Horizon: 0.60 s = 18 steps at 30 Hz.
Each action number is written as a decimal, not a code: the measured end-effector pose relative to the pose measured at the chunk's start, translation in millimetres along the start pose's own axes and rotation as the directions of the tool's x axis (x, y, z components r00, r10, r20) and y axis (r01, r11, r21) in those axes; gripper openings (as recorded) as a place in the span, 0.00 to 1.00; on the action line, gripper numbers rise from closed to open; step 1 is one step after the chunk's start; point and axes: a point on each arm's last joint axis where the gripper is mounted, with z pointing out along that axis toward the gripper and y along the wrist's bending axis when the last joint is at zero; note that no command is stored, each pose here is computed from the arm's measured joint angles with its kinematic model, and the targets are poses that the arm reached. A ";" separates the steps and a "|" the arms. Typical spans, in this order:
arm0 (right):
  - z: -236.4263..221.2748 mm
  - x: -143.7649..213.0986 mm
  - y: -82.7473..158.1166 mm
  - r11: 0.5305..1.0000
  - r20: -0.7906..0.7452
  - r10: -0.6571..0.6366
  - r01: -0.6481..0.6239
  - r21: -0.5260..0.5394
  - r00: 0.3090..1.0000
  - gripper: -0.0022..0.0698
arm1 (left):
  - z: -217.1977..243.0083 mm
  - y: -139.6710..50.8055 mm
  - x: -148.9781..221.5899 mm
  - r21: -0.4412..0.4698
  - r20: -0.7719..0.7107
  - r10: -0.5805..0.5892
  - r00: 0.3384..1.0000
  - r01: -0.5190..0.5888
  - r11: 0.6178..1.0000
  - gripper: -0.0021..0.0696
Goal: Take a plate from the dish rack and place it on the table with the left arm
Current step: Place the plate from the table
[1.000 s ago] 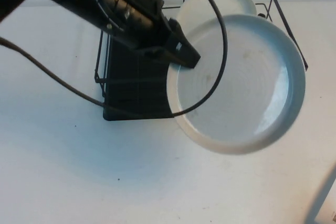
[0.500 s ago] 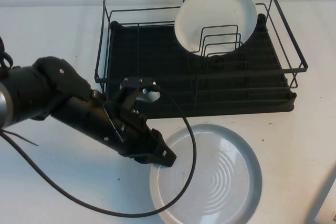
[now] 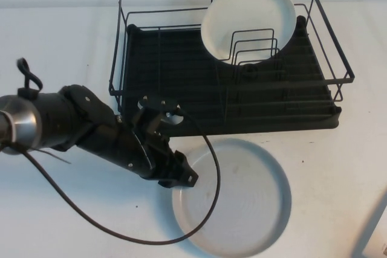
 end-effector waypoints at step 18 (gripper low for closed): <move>0.0 0.0 0.0 1.000 0.000 0.000 0.000 0.000 1.000 0.00 | -74.1 -11.5 -20.7 -0.345 0.131 0.189 0.973 -0.134 0.929 0.21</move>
